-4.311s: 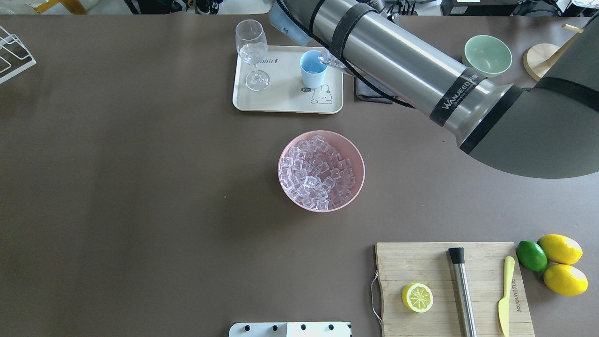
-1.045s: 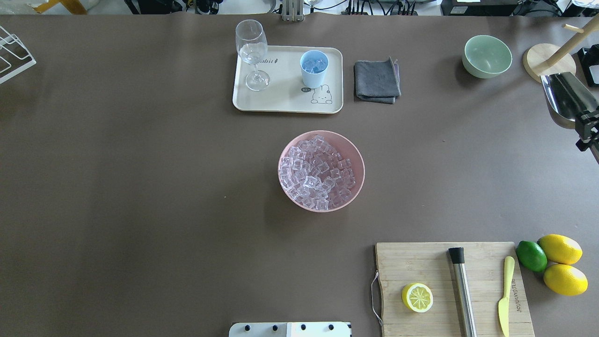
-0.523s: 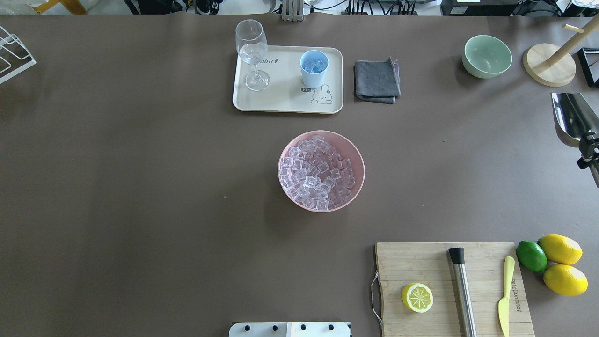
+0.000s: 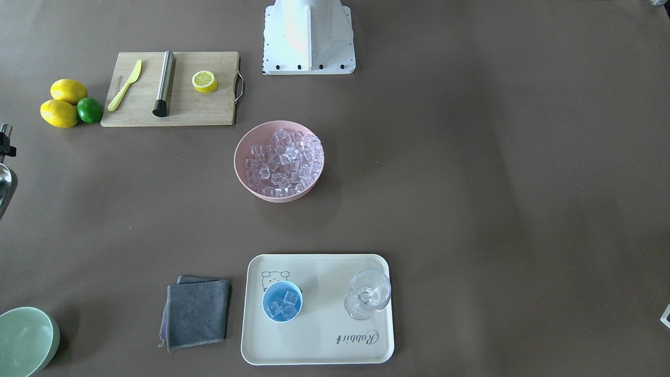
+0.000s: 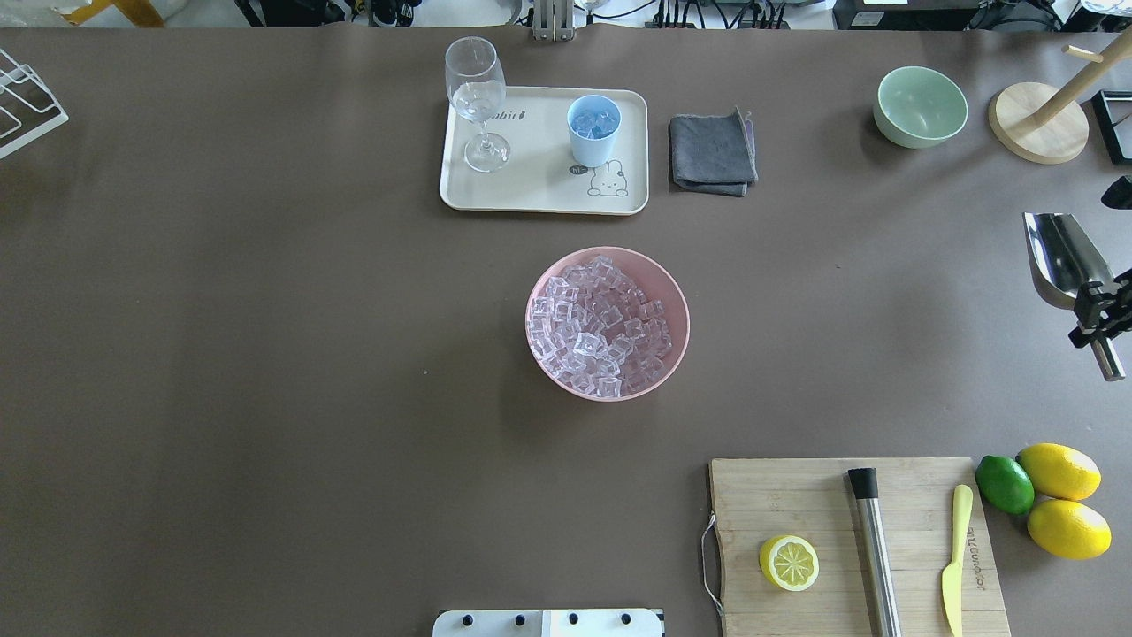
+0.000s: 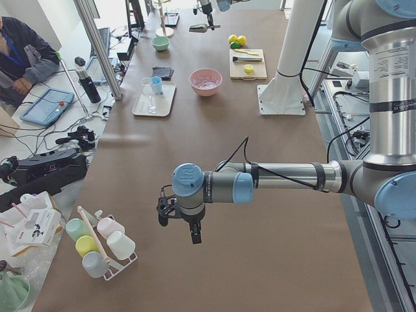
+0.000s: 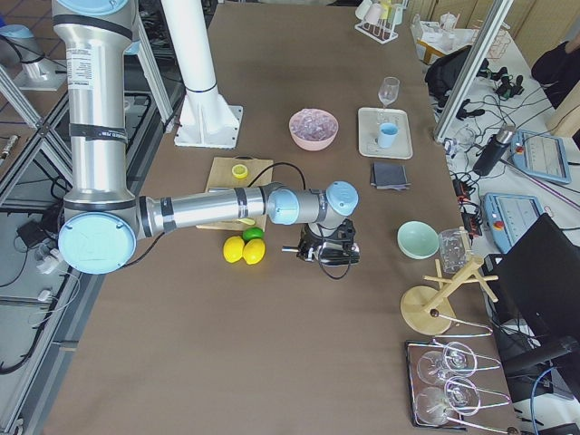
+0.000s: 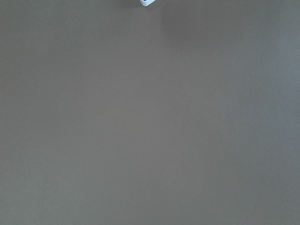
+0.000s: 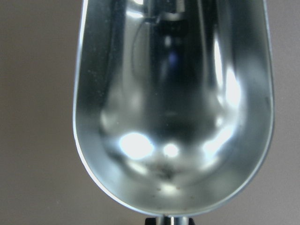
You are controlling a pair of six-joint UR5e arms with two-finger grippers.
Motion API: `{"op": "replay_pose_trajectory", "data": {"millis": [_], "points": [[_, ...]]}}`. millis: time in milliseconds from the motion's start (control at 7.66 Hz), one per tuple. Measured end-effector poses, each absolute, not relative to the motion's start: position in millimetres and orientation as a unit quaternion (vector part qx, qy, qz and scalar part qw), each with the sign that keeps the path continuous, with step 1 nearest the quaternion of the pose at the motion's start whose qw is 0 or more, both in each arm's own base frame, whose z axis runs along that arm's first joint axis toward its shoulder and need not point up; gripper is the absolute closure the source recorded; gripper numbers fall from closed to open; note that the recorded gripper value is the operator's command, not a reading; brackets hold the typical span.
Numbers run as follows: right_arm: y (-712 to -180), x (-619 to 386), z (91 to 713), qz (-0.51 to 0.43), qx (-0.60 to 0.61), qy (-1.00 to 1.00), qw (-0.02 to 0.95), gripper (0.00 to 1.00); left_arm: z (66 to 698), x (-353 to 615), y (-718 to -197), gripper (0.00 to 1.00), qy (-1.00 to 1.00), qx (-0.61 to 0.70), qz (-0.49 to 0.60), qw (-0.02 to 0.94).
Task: Put ice in cup with scoop
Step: 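Lower the scoop onto the table and open the right gripper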
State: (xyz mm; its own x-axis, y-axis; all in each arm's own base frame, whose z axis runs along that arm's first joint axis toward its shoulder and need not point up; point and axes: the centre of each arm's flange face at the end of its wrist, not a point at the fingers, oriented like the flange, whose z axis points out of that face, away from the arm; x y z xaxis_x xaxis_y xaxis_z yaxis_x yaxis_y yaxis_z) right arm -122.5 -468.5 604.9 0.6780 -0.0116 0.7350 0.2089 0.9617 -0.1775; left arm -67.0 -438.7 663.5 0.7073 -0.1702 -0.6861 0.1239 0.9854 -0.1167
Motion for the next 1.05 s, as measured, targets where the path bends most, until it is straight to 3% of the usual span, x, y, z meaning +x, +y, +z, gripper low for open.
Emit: {"op": "replay_pose_trajectory", "data": {"millis": [784, 914, 1045], "points": [[-464.7, -155.0, 646.7, -0.07, -0.176, -0.397, 0.898, 1.0, 666.0, -62.5, -439.4, 0.02, 0.374, -0.035, -0.076, 0.924], [-466.6, -156.8, 650.0, -0.07, -0.179, -0.396, 0.898, 0.89, 665.9, -62.4, -439.5, 0.02, 0.374, -0.035, -0.076, 0.924], [-468.8, -158.2, 652.9, -0.069, -0.181, -0.395, 0.898, 0.45, 665.8, -62.2, -439.7, 0.02, 0.374, -0.035, -0.076, 0.924]]}}
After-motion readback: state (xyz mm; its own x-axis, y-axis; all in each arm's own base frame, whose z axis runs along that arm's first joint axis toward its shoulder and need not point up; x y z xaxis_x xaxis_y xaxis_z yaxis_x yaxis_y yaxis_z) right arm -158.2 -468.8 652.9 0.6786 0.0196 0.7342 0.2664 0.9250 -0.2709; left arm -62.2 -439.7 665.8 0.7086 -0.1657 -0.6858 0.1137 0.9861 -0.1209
